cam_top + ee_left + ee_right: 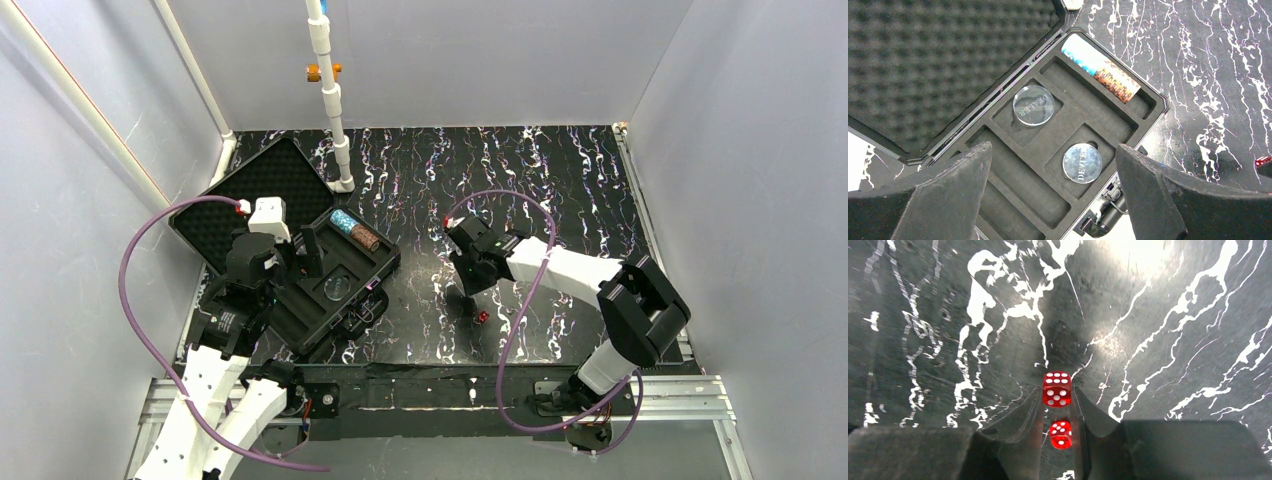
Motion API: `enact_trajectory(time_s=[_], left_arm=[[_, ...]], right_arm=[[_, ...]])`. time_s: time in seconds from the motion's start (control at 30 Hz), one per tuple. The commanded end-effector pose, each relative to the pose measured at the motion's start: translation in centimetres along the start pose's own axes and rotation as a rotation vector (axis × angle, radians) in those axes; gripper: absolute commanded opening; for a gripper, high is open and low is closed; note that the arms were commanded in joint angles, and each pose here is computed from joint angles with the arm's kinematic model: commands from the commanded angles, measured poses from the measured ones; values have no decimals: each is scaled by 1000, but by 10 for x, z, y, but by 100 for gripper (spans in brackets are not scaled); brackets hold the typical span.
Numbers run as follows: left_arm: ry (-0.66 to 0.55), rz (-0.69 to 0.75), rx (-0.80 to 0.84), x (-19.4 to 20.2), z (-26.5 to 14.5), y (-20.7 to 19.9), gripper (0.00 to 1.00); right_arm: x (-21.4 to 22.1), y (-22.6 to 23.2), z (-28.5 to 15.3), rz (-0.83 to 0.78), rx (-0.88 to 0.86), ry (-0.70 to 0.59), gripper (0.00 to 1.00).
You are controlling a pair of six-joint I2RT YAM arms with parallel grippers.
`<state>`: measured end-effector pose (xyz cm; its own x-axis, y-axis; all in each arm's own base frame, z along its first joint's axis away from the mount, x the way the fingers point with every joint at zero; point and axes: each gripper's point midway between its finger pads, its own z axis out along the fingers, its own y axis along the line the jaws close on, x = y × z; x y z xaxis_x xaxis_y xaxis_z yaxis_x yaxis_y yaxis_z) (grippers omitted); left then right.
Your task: Pack up texas hold em set
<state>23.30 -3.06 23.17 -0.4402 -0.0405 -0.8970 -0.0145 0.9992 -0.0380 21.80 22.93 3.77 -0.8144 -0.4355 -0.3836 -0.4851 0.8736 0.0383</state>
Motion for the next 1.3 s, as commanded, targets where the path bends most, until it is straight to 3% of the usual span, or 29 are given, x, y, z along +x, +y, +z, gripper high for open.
enact_trajectory(time_s=[0.0, 0.23, 0.67, 1.27], left_arm=[[-8, 4, 2, -5, -4, 0, 93], [-4, 5, 1, -4, -3, 0, 93], [-10, 5, -9, -5, -4, 2, 93], [-8, 5, -8, -5, -3, 2, 93]], right_arm=[[-55, 19, -38, 5, -84, -144, 9], [-122, 57, -68, 16, -232, -279, 9], [-189, 109, -63, 13, -394, -339, 9], [-206, 147, -20, -11, -443, -280, 10]])
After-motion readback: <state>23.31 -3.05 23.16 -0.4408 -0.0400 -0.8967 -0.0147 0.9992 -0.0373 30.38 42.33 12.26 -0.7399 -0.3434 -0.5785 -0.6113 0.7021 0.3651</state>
